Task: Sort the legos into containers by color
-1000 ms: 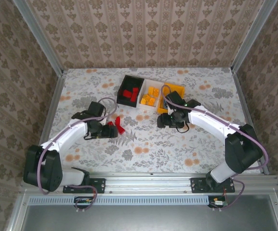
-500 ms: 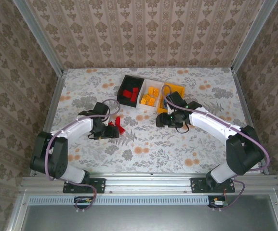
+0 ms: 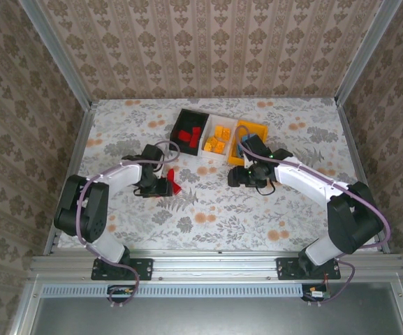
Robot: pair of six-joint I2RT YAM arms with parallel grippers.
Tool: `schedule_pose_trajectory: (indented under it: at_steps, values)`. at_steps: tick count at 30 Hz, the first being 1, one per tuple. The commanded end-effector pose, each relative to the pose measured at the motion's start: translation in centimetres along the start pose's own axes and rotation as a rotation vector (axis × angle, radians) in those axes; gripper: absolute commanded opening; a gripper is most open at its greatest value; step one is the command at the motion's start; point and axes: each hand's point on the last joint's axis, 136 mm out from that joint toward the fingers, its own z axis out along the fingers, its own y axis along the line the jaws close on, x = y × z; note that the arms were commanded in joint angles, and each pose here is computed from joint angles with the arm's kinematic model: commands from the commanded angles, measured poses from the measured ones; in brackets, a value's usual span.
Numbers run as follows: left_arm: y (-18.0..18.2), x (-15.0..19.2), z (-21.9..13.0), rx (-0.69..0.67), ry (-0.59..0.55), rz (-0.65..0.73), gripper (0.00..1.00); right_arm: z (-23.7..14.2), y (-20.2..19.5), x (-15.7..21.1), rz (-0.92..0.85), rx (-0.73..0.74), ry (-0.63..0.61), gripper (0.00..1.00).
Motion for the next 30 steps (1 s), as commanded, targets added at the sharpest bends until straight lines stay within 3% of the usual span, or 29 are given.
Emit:
schedule_pose_trajectory:
  at_steps: [1, 5, 10, 13, 18, 23, 30]
  values:
    - [-0.7, -1.1, -0.4, 0.016, -0.028, 0.030, 0.48, -1.0, 0.5, -0.1, 0.020, -0.037, -0.020, 0.67]
    - [-1.3, -1.4, -2.3, 0.026, -0.058, 0.040, 0.46, -0.9, 0.6, 0.0, 0.023, -0.039, -0.018, 0.67]
    - [-2.6, -2.8, -7.7, 0.047, -0.169, 0.066, 0.46, -0.5, 0.7, 0.0, 0.025, -0.041, -0.012, 0.67]
    - [-4.1, -5.6, -11.6, 0.076, -0.268, 0.110, 0.46, -0.1, 0.9, 0.0, 0.027, -0.048, -0.003, 0.67]
    - [-6.6, -11.7, -14.9, 0.099, -0.344, 0.193, 0.48, -0.3, 1.1, 0.6, 0.021, -0.049, -0.001, 0.67]
    - [-8.4, -18.4, -14.0, 0.121, -0.329, 0.228, 0.48, -0.9, 0.5, 2.7, 0.035, -0.040, -0.003, 0.67]
    - [-9.9, -25.6, -9.8, 0.120, -0.300, 0.256, 0.48, -3.0, -0.8, 5.6, 0.060, -0.008, -0.029, 0.67]
